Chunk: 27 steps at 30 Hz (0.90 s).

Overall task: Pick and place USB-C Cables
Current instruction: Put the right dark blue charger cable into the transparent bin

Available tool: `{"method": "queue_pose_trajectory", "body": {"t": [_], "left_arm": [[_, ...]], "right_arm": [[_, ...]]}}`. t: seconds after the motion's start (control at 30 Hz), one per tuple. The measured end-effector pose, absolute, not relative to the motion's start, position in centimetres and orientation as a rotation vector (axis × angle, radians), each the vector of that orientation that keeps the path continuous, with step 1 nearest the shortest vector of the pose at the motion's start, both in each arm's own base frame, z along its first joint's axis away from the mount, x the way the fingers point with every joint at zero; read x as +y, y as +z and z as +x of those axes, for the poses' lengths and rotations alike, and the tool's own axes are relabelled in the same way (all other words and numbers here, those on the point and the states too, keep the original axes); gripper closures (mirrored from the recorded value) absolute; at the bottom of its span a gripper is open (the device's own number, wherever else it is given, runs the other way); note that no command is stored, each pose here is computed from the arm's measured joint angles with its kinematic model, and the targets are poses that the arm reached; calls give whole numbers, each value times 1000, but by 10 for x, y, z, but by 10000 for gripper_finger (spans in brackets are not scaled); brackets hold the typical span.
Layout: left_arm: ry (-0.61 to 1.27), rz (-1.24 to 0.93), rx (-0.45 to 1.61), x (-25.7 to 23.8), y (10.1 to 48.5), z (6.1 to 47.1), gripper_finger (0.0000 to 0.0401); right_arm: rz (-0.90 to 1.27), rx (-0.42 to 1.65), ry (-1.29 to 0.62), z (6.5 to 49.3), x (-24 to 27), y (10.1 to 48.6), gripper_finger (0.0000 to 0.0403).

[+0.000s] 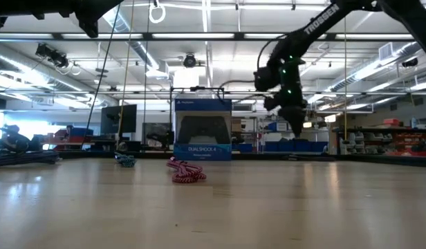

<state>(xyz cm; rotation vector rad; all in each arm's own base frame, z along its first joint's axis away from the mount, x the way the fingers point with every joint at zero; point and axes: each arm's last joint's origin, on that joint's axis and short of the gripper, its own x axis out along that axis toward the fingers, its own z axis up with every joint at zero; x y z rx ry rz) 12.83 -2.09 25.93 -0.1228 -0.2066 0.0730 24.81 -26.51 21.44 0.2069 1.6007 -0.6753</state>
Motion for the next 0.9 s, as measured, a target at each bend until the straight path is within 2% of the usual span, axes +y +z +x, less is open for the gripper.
{"method": "queue_pose_trajectory", "body": {"t": [0.2,0.37,0.53,0.7,0.9], "left_arm": [[74,-116,-202,-21,259,128,202],[78,-105,-201,-21,259,128,202],[80,-94,-202,-20,259,128,202],[80,-94,-202,-20,259,128,202],[80,-95,-202,-20,259,128,202]], "right_arm": [[56,1730,-605,228,-248,183,243],[-94,1762,-592,222,-248,180,243],[-148,1780,-533,222,-249,180,243],[-167,1759,-505,227,-246,180,243],[-5,1637,-458,235,-239,178,247]]}}
